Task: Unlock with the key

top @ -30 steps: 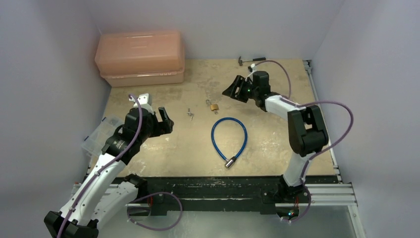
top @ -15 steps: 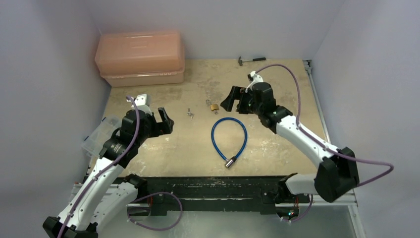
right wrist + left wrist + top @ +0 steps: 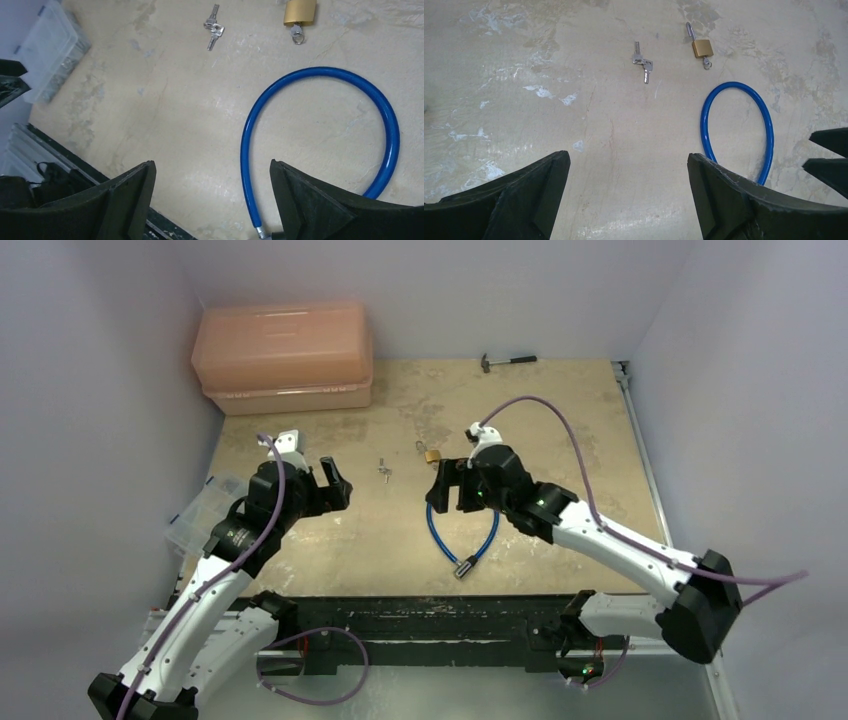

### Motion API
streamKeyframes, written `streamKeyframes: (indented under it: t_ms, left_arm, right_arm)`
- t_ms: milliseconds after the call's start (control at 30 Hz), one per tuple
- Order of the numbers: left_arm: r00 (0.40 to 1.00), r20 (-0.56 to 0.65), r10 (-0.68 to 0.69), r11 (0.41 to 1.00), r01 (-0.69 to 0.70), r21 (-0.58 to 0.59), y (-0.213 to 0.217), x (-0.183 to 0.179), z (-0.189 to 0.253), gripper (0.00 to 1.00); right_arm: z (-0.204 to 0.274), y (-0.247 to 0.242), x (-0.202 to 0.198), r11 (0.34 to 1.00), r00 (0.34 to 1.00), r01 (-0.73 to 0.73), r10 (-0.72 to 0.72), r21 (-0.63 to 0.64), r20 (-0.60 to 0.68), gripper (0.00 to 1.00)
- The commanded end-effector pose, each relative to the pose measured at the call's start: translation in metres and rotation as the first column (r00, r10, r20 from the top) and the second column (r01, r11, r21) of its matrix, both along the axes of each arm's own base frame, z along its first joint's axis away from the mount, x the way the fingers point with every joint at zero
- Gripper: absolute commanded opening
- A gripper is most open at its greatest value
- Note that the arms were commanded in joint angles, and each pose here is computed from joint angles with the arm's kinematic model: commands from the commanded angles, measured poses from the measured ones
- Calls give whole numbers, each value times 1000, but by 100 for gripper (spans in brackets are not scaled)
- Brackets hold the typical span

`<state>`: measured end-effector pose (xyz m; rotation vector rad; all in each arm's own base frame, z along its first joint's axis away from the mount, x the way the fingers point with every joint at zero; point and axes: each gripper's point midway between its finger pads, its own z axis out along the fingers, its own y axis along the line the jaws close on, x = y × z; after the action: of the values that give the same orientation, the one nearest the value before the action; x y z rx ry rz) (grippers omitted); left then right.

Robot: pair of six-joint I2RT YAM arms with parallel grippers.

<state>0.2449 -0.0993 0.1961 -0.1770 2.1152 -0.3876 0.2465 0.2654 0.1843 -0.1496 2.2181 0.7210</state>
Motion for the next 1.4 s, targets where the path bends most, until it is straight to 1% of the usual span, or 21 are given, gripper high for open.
streamKeyframes:
  t_ms: [0,167,400,433,600,800,900,1100,1233,1300,1367]
  left_arm:
    - [999,53,4,1000,-3,-4,1,5,13,94]
    - [997,69,22,1000,-22,-2,6,4,17,94]
    - [996,81,32,999,-32,0,8,4,20,94]
    - [996,80,30,1000,-30,1,8,4,20,94]
    - [997,78,13,1000,-13,-2,6,4,19,94]
    - [997,80,1,1000,-1,-2,5,4,20,94]
    - [997,83,-3,1000,4,-3,4,4,20,94]
    - [996,83,-11,1000,11,-3,3,4,20,93]
    - [996,83,-11,1000,11,-3,3,4,20,93]
    - [996,83,-14,1000,14,-1,3,4,21,93]
    - [996,84,-13,1000,13,-2,3,4,21,93]
  right_arm:
    - [18,30,30,996,993,-70,75,-62,90,91]
    - [8,83,70,966,974,-199,214,-163,80,86]
    - [-30,138,123,920,954,-277,299,-278,38,81]
    - [-43,143,129,913,952,-285,306,-293,25,80]
    - [-60,166,150,885,933,-329,357,-329,29,79]
    - [-86,175,166,855,924,-347,382,-384,15,78]
    - [-98,177,168,847,922,-355,388,-396,2,75]
    - [-127,172,172,841,931,-343,362,-420,-35,65]
    - [-138,160,175,860,944,-323,325,-395,-65,61]
    - [-145,153,175,868,945,-324,316,-376,-85,55]
    - [-150,148,175,872,946,-325,310,-366,-100,51]
